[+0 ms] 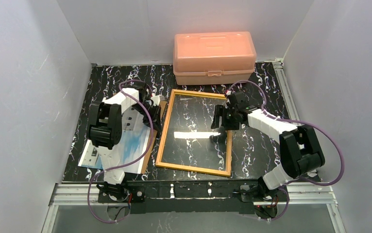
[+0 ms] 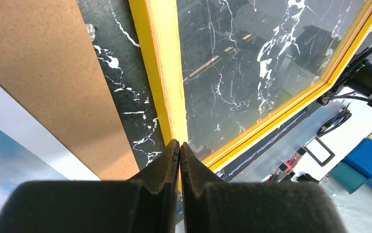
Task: Put the photo into the frame
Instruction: Place the photo frame item in the photo frame.
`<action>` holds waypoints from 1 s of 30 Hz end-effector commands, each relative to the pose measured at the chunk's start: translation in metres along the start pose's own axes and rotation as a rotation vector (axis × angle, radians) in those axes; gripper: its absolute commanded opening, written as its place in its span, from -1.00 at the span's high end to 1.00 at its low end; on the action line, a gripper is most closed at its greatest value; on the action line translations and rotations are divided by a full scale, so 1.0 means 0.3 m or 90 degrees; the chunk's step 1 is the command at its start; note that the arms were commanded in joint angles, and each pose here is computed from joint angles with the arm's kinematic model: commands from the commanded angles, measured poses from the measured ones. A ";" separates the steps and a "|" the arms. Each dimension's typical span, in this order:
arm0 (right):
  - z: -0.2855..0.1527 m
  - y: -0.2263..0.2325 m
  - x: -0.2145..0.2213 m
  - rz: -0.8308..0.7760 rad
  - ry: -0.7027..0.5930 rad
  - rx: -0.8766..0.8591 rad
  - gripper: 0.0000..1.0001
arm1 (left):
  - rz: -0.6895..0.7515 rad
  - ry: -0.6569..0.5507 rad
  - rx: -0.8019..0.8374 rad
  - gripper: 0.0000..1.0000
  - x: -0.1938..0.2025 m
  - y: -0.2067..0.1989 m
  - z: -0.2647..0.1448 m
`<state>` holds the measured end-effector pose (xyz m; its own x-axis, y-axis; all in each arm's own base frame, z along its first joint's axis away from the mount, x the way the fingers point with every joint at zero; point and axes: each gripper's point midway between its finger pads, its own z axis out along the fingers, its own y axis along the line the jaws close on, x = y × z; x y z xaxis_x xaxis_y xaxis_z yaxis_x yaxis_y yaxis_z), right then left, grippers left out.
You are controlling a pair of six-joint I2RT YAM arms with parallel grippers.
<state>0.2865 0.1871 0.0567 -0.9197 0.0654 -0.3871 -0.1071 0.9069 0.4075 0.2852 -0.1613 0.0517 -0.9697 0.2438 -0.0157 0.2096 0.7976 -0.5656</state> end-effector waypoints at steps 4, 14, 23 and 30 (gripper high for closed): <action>-0.034 0.050 -0.065 -0.054 -0.038 0.043 -0.61 | -0.001 -0.028 0.025 0.92 -0.023 -0.026 -0.089; -0.095 0.263 -0.109 -0.111 -0.099 0.025 -0.58 | 0.009 -0.054 0.015 0.66 -0.008 0.011 -0.205; -0.259 0.018 -0.153 0.006 -0.194 0.125 -0.80 | 0.090 -0.003 -0.035 0.74 0.062 0.028 -0.079; -0.238 -0.183 -0.112 0.137 -0.169 0.120 -0.97 | 0.169 0.015 -0.060 0.77 0.096 0.037 -0.022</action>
<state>0.3046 0.1158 0.1295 -0.7512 0.2728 -0.6011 0.1071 0.9489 0.2968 0.2604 -0.1434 0.0441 -0.9170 0.3958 -0.0497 0.3635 0.7780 -0.5124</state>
